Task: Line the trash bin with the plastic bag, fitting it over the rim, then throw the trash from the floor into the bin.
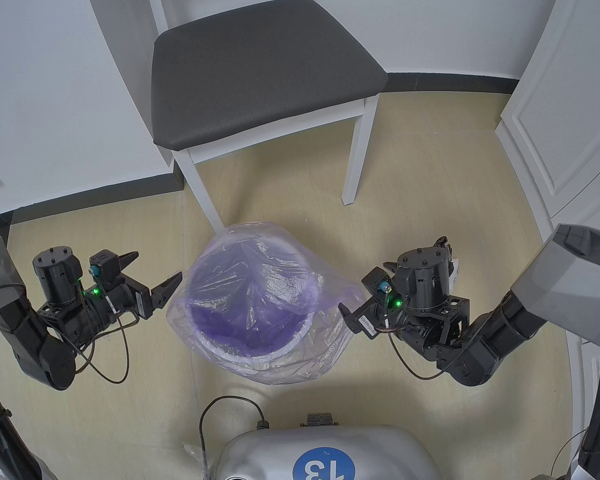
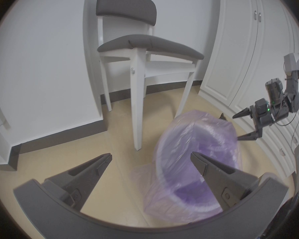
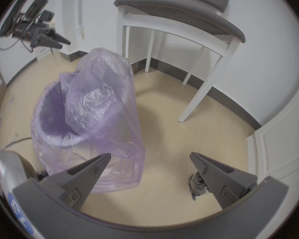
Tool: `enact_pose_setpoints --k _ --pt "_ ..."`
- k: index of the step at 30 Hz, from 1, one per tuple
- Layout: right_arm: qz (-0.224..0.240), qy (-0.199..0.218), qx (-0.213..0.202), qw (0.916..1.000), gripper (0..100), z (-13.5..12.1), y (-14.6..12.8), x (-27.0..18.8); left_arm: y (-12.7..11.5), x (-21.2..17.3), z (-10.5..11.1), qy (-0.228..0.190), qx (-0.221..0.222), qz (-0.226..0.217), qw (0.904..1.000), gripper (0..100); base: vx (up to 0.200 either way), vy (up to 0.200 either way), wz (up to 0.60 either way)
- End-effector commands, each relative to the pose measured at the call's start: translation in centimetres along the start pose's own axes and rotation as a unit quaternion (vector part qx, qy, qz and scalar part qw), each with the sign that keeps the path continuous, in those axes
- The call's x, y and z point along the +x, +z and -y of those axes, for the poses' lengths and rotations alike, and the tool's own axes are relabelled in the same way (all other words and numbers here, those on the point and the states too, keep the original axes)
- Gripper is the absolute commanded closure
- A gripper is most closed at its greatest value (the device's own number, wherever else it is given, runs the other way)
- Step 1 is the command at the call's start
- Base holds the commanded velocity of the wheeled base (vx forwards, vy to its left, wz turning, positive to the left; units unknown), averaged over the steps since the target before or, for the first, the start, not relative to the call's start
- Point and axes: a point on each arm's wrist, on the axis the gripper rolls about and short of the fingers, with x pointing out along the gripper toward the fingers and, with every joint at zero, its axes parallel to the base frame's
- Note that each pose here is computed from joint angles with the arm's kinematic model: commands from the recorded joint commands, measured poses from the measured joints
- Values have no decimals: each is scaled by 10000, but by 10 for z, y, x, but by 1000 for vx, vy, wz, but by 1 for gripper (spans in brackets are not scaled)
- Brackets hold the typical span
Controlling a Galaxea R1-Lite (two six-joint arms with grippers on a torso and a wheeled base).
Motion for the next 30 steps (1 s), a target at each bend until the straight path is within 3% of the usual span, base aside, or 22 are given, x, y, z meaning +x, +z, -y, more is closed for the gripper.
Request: enact_pose_setpoints --k 1,3,6,16,17,22,30 --pt "207 396 381 9983 0 3 5 -15 20 13 7 -367 -36 321 9988 0 0 0 0" --pt "353 795 803 9930 0 5 9 -29 23 18 9 -524 -53 312 9981 0 0 0 0" --pt "394 925 1062 9893 0 13 9 -42 22 27 14 -725 -76 258 9970 0 0 0 0" --pt "679 424 1257 9888 0 35 -2 -73 12 47 30 -1063 -90 150 9942 0 0 0 0" --pt "808 97 1437 9863 0 38 -6 -86 7 54 31 -1097 -90 125 9938 0 0 0 0" --pt "945 -432 1946 9754 0 45 -10 -110 5 64 37 -1201 -49 146 9926 0 0 0 0" --pt "1129 -505 2472 9610 0 51 -10 -136 -2 74 39 -1260 -27 112 9920 0 0 0 0"
